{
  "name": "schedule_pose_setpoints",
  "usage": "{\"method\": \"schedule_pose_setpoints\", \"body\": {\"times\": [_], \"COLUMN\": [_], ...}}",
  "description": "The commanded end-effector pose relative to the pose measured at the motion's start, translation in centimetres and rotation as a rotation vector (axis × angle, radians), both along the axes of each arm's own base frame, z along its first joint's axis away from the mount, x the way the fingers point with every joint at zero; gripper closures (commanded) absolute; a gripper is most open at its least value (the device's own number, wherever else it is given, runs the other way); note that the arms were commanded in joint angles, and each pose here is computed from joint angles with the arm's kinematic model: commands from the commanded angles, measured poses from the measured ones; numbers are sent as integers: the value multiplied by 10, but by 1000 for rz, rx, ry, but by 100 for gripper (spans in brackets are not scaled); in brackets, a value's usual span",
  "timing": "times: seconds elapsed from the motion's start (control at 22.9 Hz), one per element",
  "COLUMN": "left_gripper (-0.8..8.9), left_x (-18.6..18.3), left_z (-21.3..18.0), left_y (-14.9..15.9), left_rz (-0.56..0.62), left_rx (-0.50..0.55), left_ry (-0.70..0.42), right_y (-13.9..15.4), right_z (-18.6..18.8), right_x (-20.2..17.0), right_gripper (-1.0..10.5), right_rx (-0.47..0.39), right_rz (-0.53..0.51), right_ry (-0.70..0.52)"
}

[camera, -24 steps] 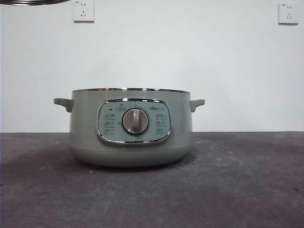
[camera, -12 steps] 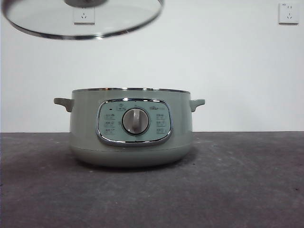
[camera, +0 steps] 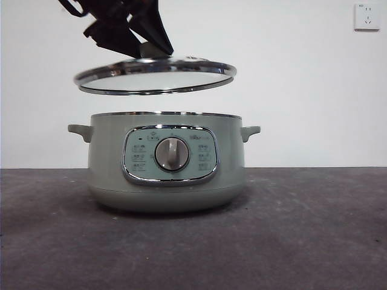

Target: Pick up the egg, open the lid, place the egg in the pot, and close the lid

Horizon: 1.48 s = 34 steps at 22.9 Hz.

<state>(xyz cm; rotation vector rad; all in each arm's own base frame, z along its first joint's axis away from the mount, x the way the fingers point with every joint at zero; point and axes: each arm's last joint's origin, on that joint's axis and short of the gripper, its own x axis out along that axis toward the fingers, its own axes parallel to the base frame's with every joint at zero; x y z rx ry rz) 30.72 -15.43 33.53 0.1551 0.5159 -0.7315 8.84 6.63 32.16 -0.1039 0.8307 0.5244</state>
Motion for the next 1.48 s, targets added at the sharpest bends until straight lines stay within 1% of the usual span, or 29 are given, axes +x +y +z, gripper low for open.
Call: {"method": "schedule_pose_setpoints", "body": {"times": [0.04,0.13,0.31,0.44,0.57,1.09,1.27,1.48], "left_gripper": [822,822,822,822,822,822,822,822], "left_x": [8,17,28,31,32,38,35,34], "left_z": [15,10,-10,-20,-25,-43,-48,-49], "left_y": [-6,-9,-16,-25,-30,-33,-30,-30], "left_rz": [-14,3,0,-16,4,26,21,19], "left_rx": [-30,-16,8,19,46,104,141,145], "left_ry": [-80,-72,-23,-1,1,57,110,122], "right_y": [-4,-6,-7,-7,-7,-7,-8,-8], "right_z": [-5,-5,-4,-4,-5,-5,-5,-5], "right_x": [-5,-8,-9,-9,-9,-9,-9,-9], "right_gripper": [573,573,573,573,573,573,573,573], "right_rx": [28,36,35,25,23,22,15,15], "right_rz": [-28,-30,-31,-35,-34,-33,-40,-40], "right_ry": [-3,-11,-19,-25,-23,-24,-30,-30]}}
